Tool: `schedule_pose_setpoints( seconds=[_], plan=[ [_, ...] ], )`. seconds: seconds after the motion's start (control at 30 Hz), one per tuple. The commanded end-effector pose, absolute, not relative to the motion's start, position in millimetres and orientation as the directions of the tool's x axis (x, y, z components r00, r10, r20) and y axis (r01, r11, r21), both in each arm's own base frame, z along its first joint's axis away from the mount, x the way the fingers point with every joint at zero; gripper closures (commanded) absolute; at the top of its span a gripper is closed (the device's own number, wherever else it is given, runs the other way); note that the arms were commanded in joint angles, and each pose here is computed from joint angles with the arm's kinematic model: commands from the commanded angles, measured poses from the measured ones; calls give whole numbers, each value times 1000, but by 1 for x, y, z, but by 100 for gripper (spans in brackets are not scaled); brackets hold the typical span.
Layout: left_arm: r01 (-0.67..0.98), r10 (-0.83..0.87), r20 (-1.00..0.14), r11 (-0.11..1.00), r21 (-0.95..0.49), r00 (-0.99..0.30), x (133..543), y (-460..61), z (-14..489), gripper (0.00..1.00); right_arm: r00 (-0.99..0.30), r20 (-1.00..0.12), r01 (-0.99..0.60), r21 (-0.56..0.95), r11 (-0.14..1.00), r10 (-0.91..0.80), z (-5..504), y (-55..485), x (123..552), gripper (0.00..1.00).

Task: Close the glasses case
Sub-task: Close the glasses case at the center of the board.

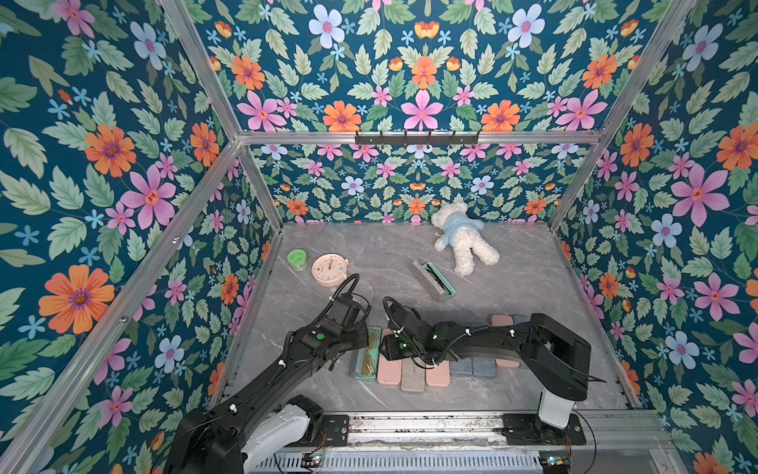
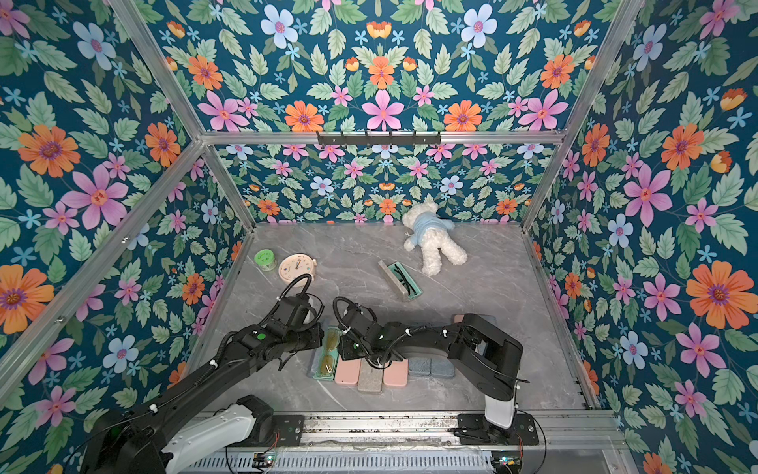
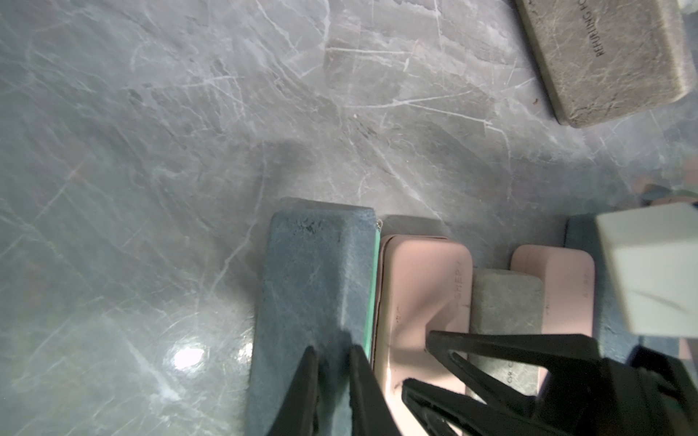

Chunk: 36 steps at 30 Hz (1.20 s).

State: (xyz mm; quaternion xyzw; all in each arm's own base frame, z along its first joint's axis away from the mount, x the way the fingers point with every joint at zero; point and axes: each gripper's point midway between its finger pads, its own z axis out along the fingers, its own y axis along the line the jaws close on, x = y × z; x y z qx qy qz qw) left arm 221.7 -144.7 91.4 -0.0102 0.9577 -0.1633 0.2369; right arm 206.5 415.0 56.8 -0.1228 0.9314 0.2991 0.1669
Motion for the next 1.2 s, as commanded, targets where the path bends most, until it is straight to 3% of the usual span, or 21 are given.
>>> schedule_pose_setpoints(
  seconds=[0.0, 1.17],
  plan=[
    [76, -78, -435, 942, -326, -897, 218, -148, 86, 83, -929, -339, -300, 452, 840, -149, 38, 398, 201, 58],
    [109, -49, -417, 932, -347, -908, 214, -156, 82, 88, -931, -333, -295, 456, 840, -146, 37, 401, 202, 60]
  ],
)
